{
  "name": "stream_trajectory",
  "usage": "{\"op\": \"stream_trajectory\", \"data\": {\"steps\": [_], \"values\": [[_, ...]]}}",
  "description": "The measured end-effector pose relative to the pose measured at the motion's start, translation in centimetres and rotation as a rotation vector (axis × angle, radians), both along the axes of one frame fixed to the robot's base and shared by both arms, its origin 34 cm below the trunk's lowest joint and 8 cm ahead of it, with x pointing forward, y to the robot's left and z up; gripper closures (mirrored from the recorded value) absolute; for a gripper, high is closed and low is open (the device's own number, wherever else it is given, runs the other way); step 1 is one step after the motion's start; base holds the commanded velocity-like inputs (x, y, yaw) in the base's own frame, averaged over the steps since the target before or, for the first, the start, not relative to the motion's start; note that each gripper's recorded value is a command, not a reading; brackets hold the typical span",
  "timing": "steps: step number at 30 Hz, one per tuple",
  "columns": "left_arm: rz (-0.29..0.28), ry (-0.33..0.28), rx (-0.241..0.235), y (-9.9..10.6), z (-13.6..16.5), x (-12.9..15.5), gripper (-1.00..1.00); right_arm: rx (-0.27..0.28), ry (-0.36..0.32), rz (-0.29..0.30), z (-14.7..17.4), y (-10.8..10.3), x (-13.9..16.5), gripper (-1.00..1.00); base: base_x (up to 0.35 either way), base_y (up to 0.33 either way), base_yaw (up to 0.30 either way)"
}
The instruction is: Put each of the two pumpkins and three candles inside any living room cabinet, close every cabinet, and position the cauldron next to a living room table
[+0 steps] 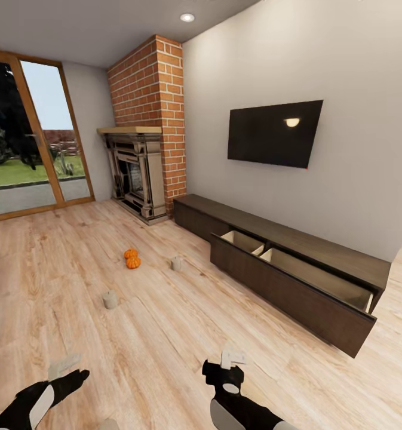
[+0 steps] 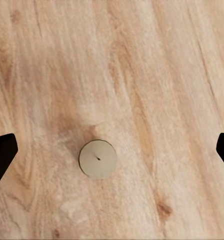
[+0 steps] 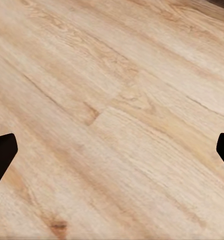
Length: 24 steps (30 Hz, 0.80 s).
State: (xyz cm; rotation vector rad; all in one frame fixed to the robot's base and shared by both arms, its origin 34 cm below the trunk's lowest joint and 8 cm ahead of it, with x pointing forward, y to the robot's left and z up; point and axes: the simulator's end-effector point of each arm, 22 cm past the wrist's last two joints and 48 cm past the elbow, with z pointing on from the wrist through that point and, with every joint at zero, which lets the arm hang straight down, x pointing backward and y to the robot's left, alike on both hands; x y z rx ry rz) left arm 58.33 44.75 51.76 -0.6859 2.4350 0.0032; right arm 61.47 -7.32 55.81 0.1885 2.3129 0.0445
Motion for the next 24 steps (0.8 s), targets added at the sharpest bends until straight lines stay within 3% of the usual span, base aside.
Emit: {"op": "stream_trajectory", "data": {"steps": [5,14,18,24], "values": [[0.014,-0.016,0.029,0.4,-0.6,-0.5,-1.00,0.000,0.000,0.002,0.0,0.1,-0.1,-1.00,-0.014,0.014,0.179],[0.017,-0.015,0.033,0.1,-1.2,-1.0,-1.00,0.002,0.002,0.003,0.0,0.2,-0.1,-1.00,-0.090,0.153,0.268],[0.023,-0.048,0.057,0.3,-1.2,-0.9,-1.00,0.002,0.003,0.003,-0.1,0.2,-0.1,-1.00,0.173,0.041,0.211],[0.026,-0.051,0.064,0.3,-1.5,-1.3,-1.00,0.001,0.013,0.004,-0.5,0.1,-0.7,-1.00,0.289,-0.076,0.035]]}}
